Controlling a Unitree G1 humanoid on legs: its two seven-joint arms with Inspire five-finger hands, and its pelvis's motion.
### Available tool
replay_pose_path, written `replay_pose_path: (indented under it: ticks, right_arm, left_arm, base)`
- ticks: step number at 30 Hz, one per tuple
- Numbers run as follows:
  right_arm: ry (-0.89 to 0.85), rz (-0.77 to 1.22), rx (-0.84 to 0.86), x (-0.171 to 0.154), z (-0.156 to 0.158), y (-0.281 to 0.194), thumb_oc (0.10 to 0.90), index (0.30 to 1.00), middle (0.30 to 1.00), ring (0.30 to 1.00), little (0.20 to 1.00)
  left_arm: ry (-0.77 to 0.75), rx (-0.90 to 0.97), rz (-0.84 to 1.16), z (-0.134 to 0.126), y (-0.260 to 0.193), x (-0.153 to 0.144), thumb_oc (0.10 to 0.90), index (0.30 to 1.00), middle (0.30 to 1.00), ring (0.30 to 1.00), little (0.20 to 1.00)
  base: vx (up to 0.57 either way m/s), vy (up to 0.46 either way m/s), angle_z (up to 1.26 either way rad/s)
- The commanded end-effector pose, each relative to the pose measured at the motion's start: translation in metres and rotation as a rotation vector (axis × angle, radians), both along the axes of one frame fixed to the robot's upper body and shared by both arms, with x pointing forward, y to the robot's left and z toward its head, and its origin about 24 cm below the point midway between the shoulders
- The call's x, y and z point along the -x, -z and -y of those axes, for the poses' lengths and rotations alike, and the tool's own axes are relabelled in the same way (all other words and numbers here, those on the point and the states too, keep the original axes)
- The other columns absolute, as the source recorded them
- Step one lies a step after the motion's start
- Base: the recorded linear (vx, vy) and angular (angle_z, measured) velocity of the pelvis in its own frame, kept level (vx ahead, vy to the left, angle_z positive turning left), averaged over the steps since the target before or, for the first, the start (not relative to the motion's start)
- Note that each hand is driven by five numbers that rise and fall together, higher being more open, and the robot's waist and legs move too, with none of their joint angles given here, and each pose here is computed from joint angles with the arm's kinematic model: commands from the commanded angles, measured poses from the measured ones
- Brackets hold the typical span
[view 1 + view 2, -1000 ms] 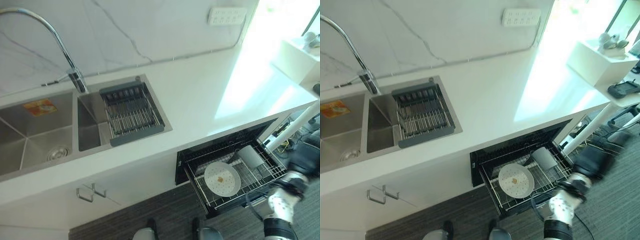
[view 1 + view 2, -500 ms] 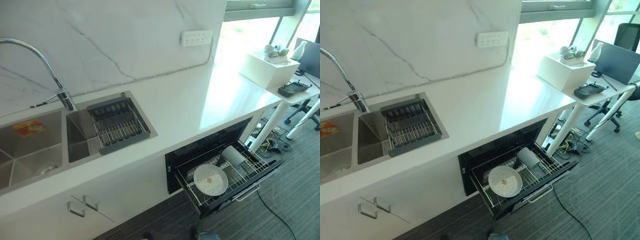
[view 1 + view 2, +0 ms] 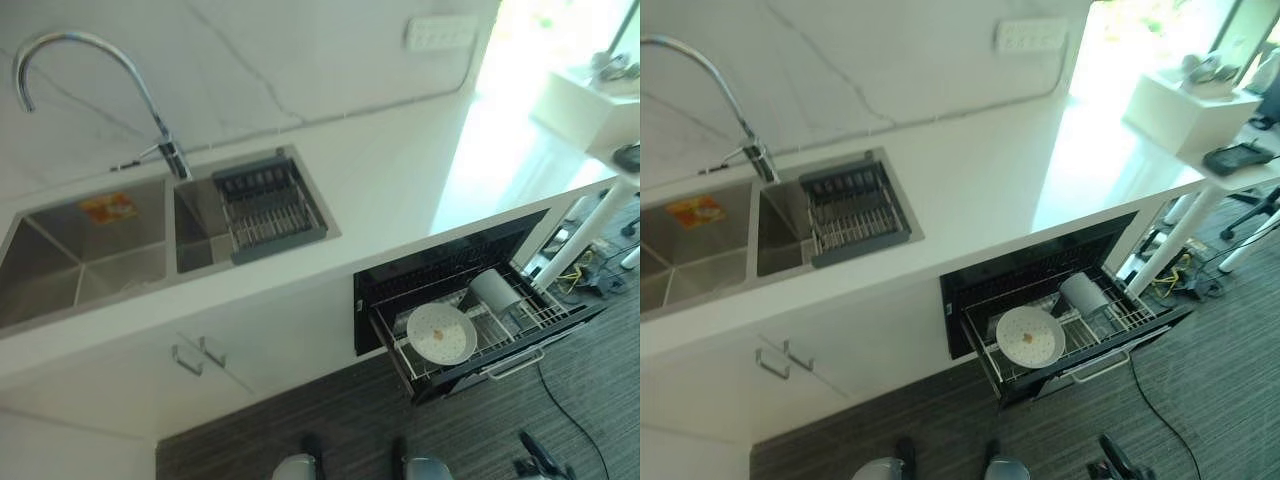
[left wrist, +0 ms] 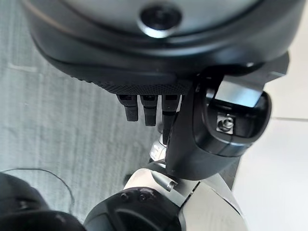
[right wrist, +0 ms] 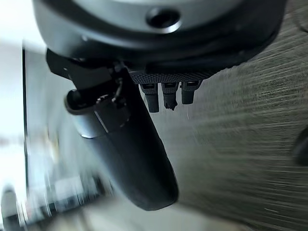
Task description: Place the dishes in the dishwasher.
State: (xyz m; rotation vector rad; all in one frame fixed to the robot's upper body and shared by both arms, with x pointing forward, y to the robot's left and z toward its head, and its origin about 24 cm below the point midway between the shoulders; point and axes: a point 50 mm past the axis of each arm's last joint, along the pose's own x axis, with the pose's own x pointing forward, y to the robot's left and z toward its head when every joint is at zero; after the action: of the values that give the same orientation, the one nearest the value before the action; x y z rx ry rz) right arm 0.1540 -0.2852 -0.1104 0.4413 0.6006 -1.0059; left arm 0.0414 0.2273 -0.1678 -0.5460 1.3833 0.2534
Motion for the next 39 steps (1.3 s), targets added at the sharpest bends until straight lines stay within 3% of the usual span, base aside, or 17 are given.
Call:
replay_pose_path:
  ticks: [1, 8, 13, 15, 29, 32, 39]
  right_arm:
    - [-0.193, 0.059, 0.216, -0.033, 0.027, -0.033, 0.800, 0.900, 0.900, 0.900, 0.900]
    - [-0.497, 0.147, 0.488, -0.100, 0.043, -0.098, 0.800, 0.900, 0.900, 0.900, 0.900]
    - [-0.497, 0.235, 0.630, -0.134, 0.051, -0.147, 0.800, 0.900, 0.900, 0.900, 0.900]
    - [-0.402, 0.278, 0.780, -0.153, 0.063, -0.192, 0.800, 0.900, 0.900, 0.900, 0.900]
    - [-0.359, 0.398, 1.060, -0.188, 0.066, -0.294, 0.800, 0.900, 0.900, 0.900, 0.900]
    - [-0.392, 0.401, 1.175, -0.199, 0.063, -0.338, 0.800, 0.900, 0.900, 0.900, 0.900]
    - [-0.506, 0.388, 1.219, -0.211, 0.051, -0.373, 0.800, 0.900, 0.900, 0.900, 0.900]
  left_arm:
    - [0.059, 0.023, 0.037, 0.006, 0.000, -0.010, 0.800, 0.900, 0.900, 0.900, 0.900]
    - [0.139, 0.000, 0.075, -0.003, -0.006, -0.025, 0.800, 0.900, 0.900, 0.900, 0.900]
    - [0.155, -0.006, 0.119, -0.007, -0.011, -0.041, 0.800, 0.900, 0.900, 0.900, 0.900]
    - [0.163, -0.009, 0.138, -0.008, -0.012, -0.046, 0.800, 0.900, 0.900, 0.900, 0.900]
    - [0.172, -0.039, 0.188, -0.018, -0.018, -0.061, 0.800, 0.900, 0.900, 0.900, 0.900]
    - [0.188, -0.066, 0.210, -0.025, -0.023, -0.070, 0.800, 0.900, 0.900, 0.900, 0.900]
    - [0.214, -0.112, 0.253, -0.038, -0.033, -0.085, 0.800, 0.900, 0.900, 0.900, 0.900]
  base:
    - [-0.10, -0.005, 0.18]
    - [-0.07, 0.004, 0.22]
    - [-0.07, 0.025, -0.08]
    - [-0.05, 0.039, 0.01]
    - [0.00, 0.003, 0.00]
    - [-0.01, -0.031, 0.01]
    - [-0.02, -0.054, 0.04]
